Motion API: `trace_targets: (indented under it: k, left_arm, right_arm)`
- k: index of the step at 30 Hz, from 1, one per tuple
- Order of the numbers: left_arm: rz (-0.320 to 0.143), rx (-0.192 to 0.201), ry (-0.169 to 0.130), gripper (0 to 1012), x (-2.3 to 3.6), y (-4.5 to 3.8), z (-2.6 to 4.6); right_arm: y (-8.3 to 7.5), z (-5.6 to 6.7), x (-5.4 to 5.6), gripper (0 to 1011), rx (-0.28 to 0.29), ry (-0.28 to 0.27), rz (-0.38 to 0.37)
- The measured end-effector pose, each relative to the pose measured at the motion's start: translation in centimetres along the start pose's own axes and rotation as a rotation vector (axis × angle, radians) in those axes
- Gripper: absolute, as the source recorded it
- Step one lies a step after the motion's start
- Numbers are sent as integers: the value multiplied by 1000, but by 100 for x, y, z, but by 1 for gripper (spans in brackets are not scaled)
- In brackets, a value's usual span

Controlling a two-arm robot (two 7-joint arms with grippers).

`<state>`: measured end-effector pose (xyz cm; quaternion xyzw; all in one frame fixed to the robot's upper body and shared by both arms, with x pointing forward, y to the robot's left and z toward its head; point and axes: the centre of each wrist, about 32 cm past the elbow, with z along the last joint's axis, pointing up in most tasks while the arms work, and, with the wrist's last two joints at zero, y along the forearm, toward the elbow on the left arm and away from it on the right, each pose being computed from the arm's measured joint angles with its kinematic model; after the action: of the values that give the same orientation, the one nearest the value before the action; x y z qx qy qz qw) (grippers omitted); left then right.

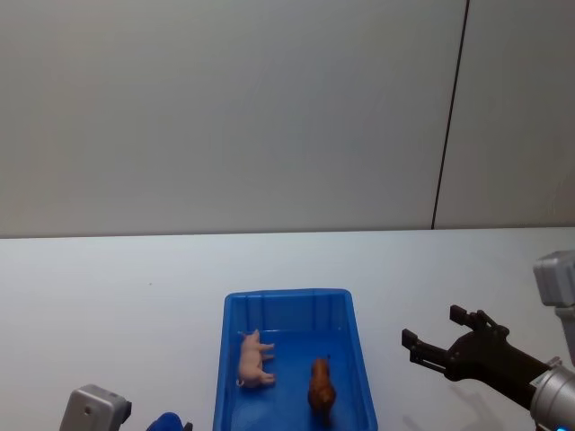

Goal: Pick up the two dolls from the table and place them into the box.

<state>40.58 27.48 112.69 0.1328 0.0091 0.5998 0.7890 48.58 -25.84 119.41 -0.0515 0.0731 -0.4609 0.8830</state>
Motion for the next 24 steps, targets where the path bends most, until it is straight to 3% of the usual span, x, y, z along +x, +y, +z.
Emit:
trace_targets:
  k: [9, 18, 22, 24]
  left_arm:
    - [-27, 23, 30, 982, 43, -85, -119]
    - [-47, 35, 48, 761, 89, -158, -179]
    - [-51, 33, 49, 603, 110, -180, -170]
    - [-53, 27, 44, 578, 127, -195, -150]
  right_arm:
    - [-1, -1, 0, 1001, 0, 0, 0]
    - [-1, -1, 0, 1001, 0, 0, 0]
    - [-1, -1, 0, 1001, 0, 0, 0]
    - [-1, -1, 0, 1001, 0, 0, 0]
